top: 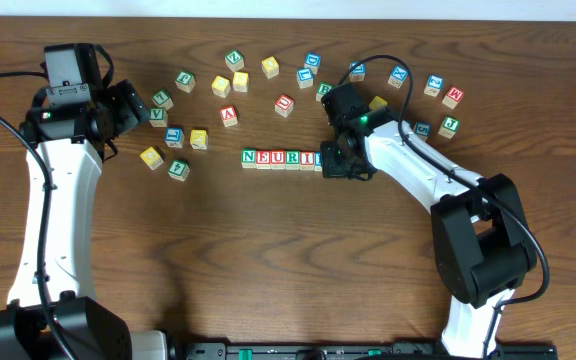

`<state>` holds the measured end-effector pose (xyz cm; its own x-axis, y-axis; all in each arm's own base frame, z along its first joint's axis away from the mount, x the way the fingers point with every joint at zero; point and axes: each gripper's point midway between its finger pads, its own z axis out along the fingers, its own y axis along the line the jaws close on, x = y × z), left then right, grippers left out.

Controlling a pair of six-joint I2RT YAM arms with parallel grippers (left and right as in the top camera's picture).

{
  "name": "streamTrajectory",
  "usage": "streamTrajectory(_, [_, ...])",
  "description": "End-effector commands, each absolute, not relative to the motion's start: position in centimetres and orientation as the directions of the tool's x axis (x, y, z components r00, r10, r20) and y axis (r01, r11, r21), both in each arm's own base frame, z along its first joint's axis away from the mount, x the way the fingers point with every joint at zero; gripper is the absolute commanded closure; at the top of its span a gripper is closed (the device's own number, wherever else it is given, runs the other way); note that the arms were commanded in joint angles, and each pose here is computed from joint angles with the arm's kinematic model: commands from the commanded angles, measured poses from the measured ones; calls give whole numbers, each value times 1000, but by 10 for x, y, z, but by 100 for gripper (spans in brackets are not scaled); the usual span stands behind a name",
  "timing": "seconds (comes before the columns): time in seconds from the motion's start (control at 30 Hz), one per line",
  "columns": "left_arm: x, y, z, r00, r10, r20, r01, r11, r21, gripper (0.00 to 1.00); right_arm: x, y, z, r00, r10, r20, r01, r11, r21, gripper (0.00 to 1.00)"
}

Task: Spell out NEURIPS
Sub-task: 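Reposition the right gripper and push S leftward against P, then nudge S flush and square with the row using the right gripper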

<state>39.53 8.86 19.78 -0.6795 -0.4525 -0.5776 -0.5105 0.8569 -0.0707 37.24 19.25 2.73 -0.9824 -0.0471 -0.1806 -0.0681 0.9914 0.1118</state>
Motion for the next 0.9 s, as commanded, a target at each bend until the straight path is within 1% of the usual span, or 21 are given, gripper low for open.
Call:
streamTrajectory(0.0, [398,91,200,-675,-452,-583,-515,855,-67,2,370,193,21,-983,-59,-173,-75,993,93,99])
streamTrajectory(0.13, [398,91,200,-675,-452,-583,-515,855,-67,2,369,194,22,-984,-59,-170,-77,992,102,99])
streamTrajectory(0.27, [398,91,200,-675,-452,-583,-514,855,-67,2,368,195,36,-981,-57,-183,-79,990,118,99])
streamTrajectory(0.33, [398,91,200,-675,-452,-583,-515,855,-67,2,369,193,49,-977,-51,-207,-77,990,122,99])
streamTrajectory(0.37, [398,91,200,-675,-452,-583,-515,855,-67,2,374,187,62,-969,-40,-244,-69,991,114,99])
streamTrajectory(0.47, [398,91,200,-675,-452,-583,-515,855,-67,2,381,177,71,-959,-21,-283,-49,995,90,99])
streamTrajectory(0.6, [398,91,200,-675,-452,-583,-515,855,-67,2,387,168,65,-958,2,-286,-21,997,75,99])
streamTrajectory(0.67, [398,91,200,-675,-452,-583,-515,855,-67,2,390,163,53,-961,17,-274,2,998,55,99])
streamTrajectory(0.87, [398,91,200,-675,-452,-583,-515,855,-67,2,392,157,38,-964,42,-261,40,999,14,99])
